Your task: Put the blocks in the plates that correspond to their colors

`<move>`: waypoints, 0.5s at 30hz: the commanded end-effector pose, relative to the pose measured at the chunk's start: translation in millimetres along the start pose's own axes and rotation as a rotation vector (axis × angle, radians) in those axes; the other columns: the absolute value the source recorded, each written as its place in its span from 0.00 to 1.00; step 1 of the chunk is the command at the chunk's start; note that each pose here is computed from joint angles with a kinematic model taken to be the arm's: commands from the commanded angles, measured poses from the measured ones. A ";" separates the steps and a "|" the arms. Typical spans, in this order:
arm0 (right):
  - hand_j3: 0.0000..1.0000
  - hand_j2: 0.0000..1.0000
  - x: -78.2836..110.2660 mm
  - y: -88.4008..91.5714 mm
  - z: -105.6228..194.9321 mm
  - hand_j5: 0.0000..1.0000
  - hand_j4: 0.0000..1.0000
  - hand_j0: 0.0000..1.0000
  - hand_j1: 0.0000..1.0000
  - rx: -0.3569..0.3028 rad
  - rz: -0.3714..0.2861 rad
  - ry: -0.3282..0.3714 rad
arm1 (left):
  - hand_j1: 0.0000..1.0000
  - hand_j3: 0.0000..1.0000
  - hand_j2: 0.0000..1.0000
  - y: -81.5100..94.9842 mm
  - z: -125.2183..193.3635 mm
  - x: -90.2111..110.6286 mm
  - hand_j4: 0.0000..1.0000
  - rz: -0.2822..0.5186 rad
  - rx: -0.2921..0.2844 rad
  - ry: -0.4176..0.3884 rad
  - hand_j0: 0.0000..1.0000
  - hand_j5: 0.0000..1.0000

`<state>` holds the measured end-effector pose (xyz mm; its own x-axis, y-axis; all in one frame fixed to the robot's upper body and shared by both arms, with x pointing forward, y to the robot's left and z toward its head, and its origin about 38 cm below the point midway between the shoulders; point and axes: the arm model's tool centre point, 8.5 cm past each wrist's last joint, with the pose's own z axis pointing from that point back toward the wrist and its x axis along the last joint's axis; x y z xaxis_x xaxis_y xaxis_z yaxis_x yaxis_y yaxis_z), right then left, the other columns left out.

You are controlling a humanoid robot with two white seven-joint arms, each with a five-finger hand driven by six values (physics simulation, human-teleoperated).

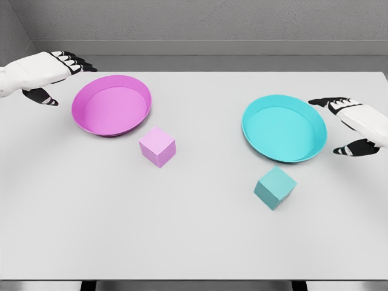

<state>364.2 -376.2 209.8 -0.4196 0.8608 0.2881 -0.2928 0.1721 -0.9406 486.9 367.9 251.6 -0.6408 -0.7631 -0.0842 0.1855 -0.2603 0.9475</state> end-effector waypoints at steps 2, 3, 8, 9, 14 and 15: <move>1.00 1.00 0.1 -0.9 0.1 1.00 1.00 1.00 1.00 -0.001 0.002 -0.001 | 1.00 1.00 1.00 0.4 0.5 -0.4 1.00 0.004 0.003 0.001 1.00 1.00; 1.00 1.00 1.6 -0.3 0.3 1.00 1.00 1.00 1.00 0.000 0.001 -0.016 | 1.00 1.00 1.00 0.4 0.5 -0.4 1.00 0.004 0.003 0.001 1.00 1.00; 1.00 1.00 30.0 0.3 6.4 1.00 1.00 1.00 1.00 0.000 0.028 -0.313 | 1.00 1.00 1.00 -1.0 -10.2 36.9 1.00 -0.037 0.009 -0.101 1.00 1.00; 1.00 1.00 30.2 0.6 6.8 1.00 1.00 1.00 1.00 0.003 0.030 -0.313 | 1.00 1.00 1.00 -2.8 -12.1 47.7 1.00 -0.044 0.011 -0.130 1.00 1.00; 1.00 1.00 30.8 16.5 6.6 1.00 1.00 1.00 1.00 0.201 0.067 -0.305 | 1.00 1.00 1.00 2.5 -23.1 74.7 1.00 -0.079 0.023 -0.204 1.00 1.00; 1.00 1.00 27.9 18.6 5.4 1.00 1.00 1.00 1.00 0.238 0.067 -0.273 | 1.00 1.00 1.00 1.5 -26.3 81.4 1.00 -0.085 0.019 -0.222 1.00 1.00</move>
<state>344.7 -351.1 208.6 -0.6618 0.6911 0.2904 -0.3769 0.0282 -0.9258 459.0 302.0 239.6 -0.7812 -0.6165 -0.0982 0.1209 -0.3037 0.9451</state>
